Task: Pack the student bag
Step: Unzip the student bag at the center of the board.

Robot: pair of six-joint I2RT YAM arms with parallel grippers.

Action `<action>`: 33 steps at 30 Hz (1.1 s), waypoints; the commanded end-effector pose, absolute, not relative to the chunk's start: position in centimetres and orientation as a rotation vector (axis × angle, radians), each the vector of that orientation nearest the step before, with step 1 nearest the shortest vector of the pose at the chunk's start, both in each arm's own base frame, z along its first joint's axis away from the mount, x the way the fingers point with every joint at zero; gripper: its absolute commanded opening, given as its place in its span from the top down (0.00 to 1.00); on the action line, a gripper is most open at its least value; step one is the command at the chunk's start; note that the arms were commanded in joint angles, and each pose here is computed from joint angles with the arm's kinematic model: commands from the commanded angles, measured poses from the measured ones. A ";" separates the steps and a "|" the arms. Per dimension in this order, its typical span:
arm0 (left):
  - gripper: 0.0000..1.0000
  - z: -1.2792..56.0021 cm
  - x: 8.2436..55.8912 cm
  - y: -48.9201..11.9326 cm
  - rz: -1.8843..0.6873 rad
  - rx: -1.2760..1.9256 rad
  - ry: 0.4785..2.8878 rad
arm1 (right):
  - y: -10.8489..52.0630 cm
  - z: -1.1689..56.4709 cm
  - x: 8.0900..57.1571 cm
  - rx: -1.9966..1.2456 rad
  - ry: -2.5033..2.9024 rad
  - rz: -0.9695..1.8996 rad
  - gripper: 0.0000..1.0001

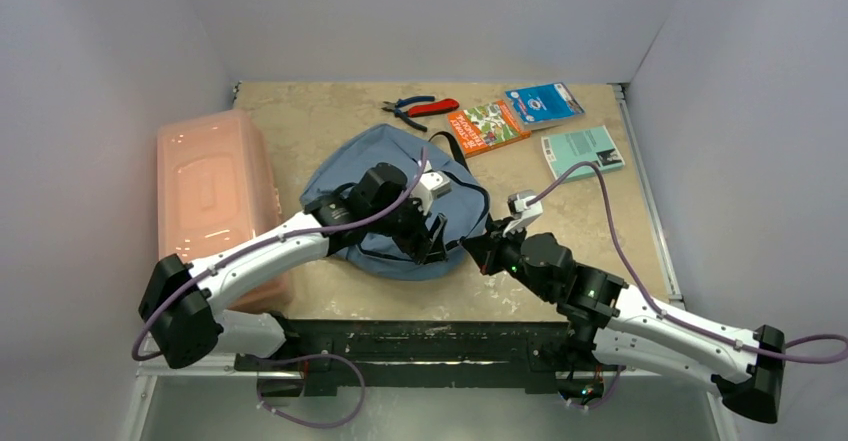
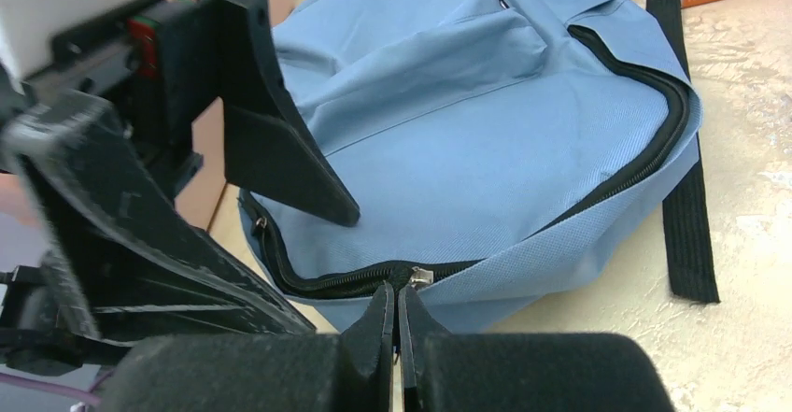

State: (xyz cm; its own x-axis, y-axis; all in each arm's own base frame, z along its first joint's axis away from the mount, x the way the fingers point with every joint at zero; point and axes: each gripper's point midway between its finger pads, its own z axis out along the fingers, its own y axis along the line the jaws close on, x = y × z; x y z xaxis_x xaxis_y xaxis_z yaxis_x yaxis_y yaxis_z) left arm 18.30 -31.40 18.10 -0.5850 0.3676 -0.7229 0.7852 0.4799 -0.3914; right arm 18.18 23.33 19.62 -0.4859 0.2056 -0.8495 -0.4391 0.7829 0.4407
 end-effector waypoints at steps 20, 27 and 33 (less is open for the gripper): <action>0.51 17.3 21.7 -33.6 -0.870 0.875 2.191 | 24.3 22.0 18.3 -0.193 1.847 0.848 1.00; 0.49 16.7 21.0 -34.4 -0.900 0.911 2.195 | 24.4 22.1 18.5 -0.200 1.849 0.835 1.00; 0.98 17.1 22.5 -32.5 -0.714 0.866 2.176 | 23.0 21.5 19.5 -0.105 1.892 0.743 1.00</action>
State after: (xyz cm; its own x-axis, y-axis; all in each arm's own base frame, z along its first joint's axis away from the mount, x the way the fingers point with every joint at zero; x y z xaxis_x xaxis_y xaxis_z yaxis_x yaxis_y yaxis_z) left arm 20.40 -33.16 14.88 -0.6146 0.4041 -0.6774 0.7495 0.5669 -0.3419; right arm 18.07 23.56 18.89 -0.4911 0.1586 -0.8566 -0.4598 0.7880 0.4095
